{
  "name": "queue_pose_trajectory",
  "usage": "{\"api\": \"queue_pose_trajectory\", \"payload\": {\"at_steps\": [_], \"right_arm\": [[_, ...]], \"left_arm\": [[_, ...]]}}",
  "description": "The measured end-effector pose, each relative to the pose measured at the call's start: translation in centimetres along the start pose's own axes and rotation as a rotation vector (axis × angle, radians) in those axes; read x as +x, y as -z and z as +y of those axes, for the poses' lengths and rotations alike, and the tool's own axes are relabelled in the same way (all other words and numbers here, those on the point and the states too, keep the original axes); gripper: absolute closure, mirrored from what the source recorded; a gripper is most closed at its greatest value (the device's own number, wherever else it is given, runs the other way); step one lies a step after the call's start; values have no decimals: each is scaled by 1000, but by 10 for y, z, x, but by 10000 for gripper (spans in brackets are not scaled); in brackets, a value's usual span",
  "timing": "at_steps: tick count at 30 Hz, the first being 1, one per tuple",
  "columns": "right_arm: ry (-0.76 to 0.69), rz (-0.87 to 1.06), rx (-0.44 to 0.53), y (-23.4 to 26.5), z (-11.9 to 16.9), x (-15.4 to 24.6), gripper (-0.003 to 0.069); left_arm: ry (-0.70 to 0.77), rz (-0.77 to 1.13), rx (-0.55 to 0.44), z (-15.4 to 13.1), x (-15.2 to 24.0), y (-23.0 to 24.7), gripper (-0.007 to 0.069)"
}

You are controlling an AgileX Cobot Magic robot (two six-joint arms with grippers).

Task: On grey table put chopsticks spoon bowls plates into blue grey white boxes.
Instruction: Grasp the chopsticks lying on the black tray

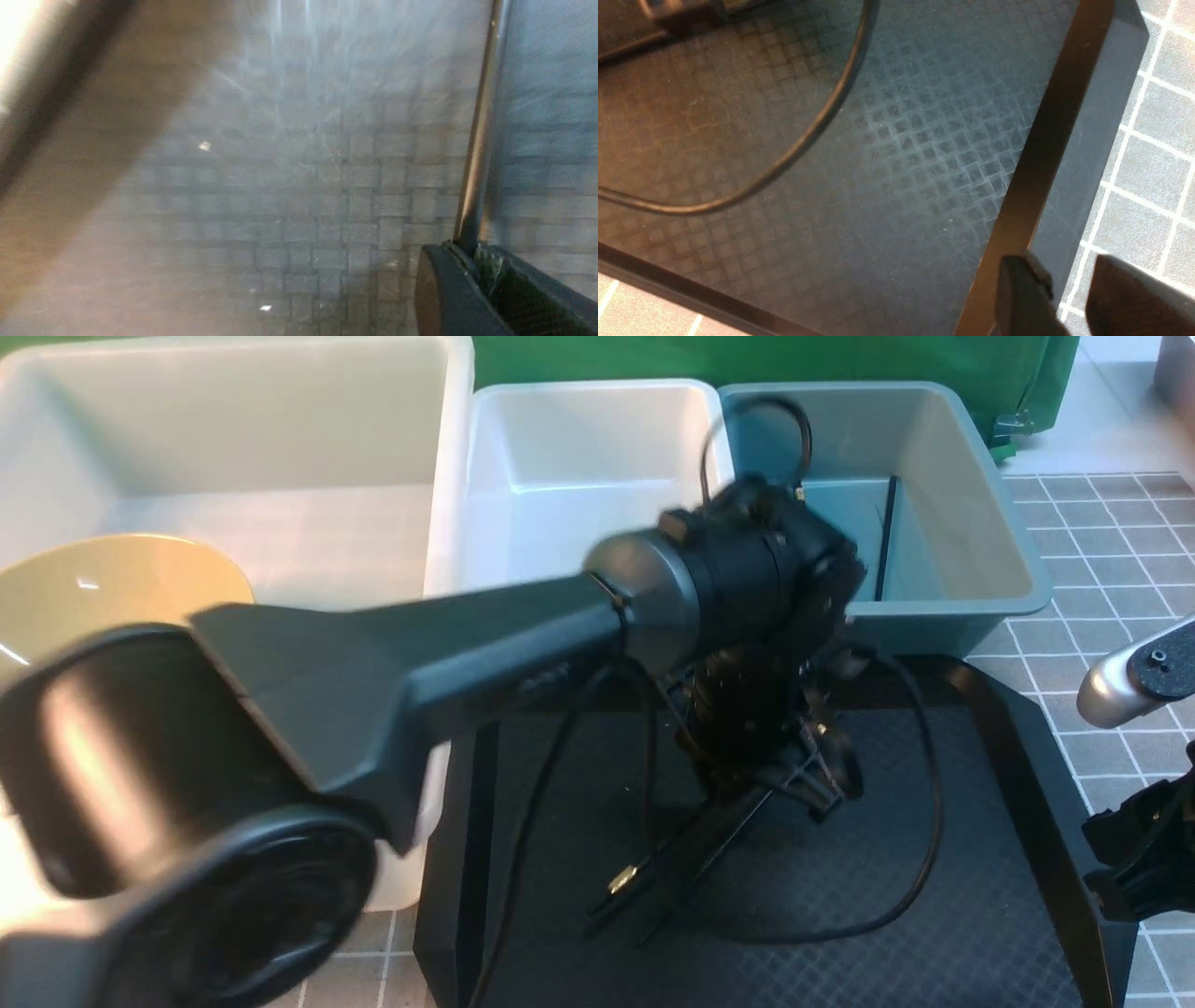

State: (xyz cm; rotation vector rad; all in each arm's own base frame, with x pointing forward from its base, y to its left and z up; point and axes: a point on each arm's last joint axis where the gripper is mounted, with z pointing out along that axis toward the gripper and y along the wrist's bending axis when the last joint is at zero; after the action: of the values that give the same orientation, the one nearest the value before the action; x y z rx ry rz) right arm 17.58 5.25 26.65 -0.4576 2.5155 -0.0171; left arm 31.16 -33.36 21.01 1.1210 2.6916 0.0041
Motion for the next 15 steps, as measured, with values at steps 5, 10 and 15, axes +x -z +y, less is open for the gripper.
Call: {"api": "queue_pose_trajectory", "payload": {"at_steps": [5, 10, 15], "right_arm": [[-1, 0, -1, 0, 0, 0, 421], [-1, 0, -1, 0, 0, 0, 421], [-2, 0, -2, 0, 0, 0, 421]], "left_arm": [[6, -98, 6, 2, -4, 27, 625], [10, -340, 12, 5, -28, 59, 625], [12, -633, -13, 12, -54, 90, 625]]}}
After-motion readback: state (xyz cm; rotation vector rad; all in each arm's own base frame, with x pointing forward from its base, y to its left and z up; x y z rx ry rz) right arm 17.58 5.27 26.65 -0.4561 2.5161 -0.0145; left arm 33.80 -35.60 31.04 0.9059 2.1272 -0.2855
